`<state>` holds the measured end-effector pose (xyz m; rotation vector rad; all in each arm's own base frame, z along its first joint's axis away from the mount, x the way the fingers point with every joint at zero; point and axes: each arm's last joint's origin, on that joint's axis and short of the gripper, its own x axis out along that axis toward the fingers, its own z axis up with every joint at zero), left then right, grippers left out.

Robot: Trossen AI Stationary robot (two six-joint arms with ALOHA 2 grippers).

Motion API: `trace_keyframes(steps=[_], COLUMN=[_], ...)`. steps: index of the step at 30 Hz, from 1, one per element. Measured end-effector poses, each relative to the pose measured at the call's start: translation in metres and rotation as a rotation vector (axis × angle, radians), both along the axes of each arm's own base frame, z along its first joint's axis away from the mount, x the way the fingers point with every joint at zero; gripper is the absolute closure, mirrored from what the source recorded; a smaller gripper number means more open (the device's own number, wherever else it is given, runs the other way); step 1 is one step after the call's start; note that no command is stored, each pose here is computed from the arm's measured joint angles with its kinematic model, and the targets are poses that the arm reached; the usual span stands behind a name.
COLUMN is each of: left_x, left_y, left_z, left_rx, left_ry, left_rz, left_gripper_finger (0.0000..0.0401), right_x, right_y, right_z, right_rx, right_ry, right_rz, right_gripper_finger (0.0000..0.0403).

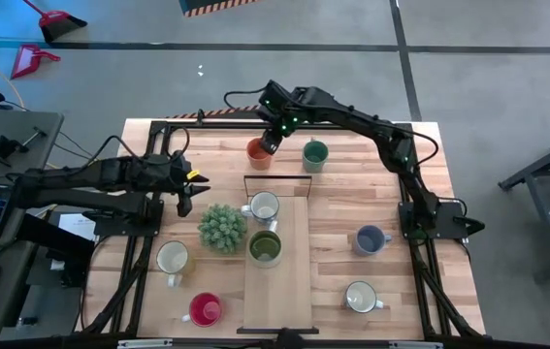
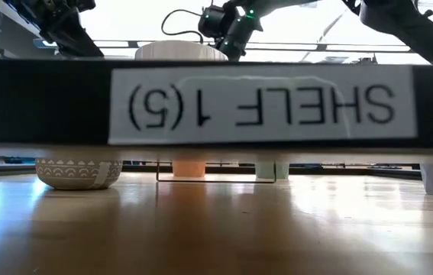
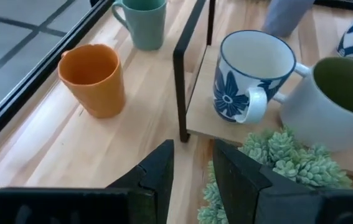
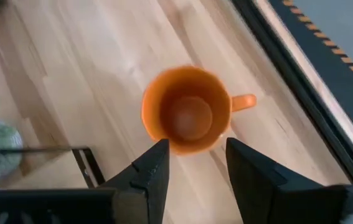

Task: Place coffee mugs
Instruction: Put the orange mug on the shelf

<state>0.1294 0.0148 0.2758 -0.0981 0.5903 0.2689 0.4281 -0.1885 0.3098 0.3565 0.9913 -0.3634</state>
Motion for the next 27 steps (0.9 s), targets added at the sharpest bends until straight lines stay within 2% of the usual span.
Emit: trace_keyframes(steps=[5,8,13,27], left_x=[0.006,0.008,0.008,0.008], left_y=[-0.001,-0.001,-0.001,-0.002], left_z=[-0.03,-0.038,-0.038,-0.038], left_rx=[-0.031,-0.045,-0.045,-0.071], left_ry=[-0.088,-0.144,-0.154,-0.164], left_rz=[-0.039,-0.046,-0.048,-0.039], left_gripper_finger=[0.0303,0.0306,0.0306,0.0308], right_x=[0.004,0.006,0.011,0.038], right_y=[0.008,0.011,0.013,0.027], right_z=[0.002,0.002,-0.001,-0.049], right_rx=[0.018,0.02,0.009,0.066], right_ry=[-0.022,-0.03,-0.043,0.03], right_rz=[-0.013,-0.011,0.007,0.128], right_gripper_finger=[0.0265,0.0265,0.0265,0.0265])
